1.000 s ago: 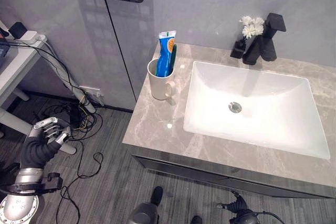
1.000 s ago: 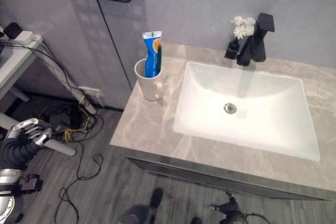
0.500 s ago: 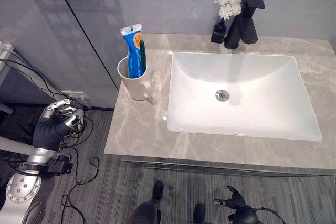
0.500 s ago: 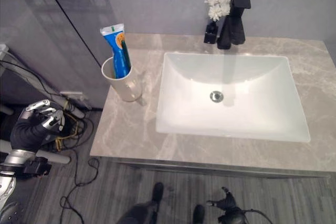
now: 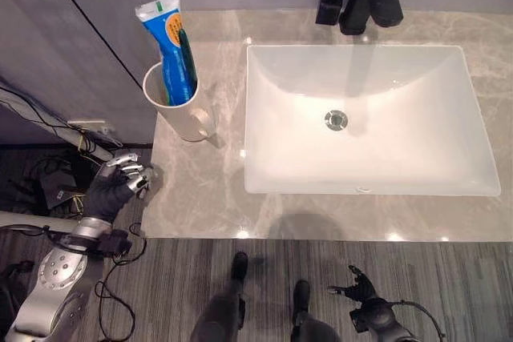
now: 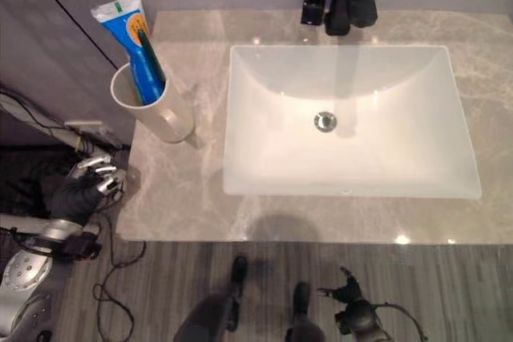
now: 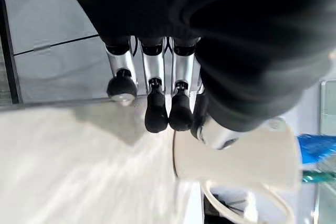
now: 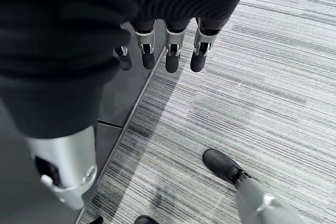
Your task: Put brush and paste in cup on sink, flatten towel.
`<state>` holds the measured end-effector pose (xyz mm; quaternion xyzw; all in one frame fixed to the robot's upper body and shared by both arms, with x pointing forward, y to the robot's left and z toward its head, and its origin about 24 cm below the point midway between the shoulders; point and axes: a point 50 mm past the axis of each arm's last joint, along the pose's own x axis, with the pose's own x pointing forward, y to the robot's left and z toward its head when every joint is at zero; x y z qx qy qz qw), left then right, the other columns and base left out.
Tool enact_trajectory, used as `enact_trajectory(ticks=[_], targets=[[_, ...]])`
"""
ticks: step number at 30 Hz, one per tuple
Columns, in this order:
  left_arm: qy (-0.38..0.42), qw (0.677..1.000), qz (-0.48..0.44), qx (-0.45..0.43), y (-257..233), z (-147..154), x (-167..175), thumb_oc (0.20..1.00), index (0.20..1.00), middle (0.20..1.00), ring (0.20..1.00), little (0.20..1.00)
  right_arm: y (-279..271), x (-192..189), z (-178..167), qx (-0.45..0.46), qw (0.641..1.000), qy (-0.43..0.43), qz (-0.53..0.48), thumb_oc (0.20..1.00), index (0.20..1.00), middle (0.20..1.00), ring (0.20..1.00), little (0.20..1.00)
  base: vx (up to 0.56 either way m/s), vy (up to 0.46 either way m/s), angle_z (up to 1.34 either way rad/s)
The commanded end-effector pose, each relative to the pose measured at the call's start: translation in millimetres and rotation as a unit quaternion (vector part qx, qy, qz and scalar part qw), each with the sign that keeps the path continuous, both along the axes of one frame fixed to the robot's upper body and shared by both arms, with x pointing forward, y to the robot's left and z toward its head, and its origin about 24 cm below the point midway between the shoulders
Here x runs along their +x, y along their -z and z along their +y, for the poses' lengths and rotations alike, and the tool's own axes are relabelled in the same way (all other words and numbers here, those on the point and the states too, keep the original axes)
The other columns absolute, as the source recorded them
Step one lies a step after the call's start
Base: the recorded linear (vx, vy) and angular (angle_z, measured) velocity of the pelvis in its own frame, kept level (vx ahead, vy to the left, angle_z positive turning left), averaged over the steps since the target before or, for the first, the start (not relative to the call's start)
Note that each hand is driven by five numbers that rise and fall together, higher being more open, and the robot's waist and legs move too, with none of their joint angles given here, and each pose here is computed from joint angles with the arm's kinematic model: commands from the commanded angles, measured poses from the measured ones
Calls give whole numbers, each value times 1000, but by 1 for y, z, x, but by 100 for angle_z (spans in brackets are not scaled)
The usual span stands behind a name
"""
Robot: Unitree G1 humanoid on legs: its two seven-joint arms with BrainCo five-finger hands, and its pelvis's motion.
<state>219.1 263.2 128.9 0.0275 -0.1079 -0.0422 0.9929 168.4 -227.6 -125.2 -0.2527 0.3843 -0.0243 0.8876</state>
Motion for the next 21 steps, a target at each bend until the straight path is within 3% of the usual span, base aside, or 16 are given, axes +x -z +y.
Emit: enact_trajectory(ticks=[1,21], targets=[[-1,999,-34,15,-12,-1,-1,200,200,200,200,200,-8,10,-1,-2,1000,-9,-27,1000,1000,1000,1000,1000,0,0,0],[36,994,-96,43,-38,-21,12,200,200,200,200,200,-4,10,7,7,1000,-9,-19,1000,1000,1000,1000,1000,0,0,0]])
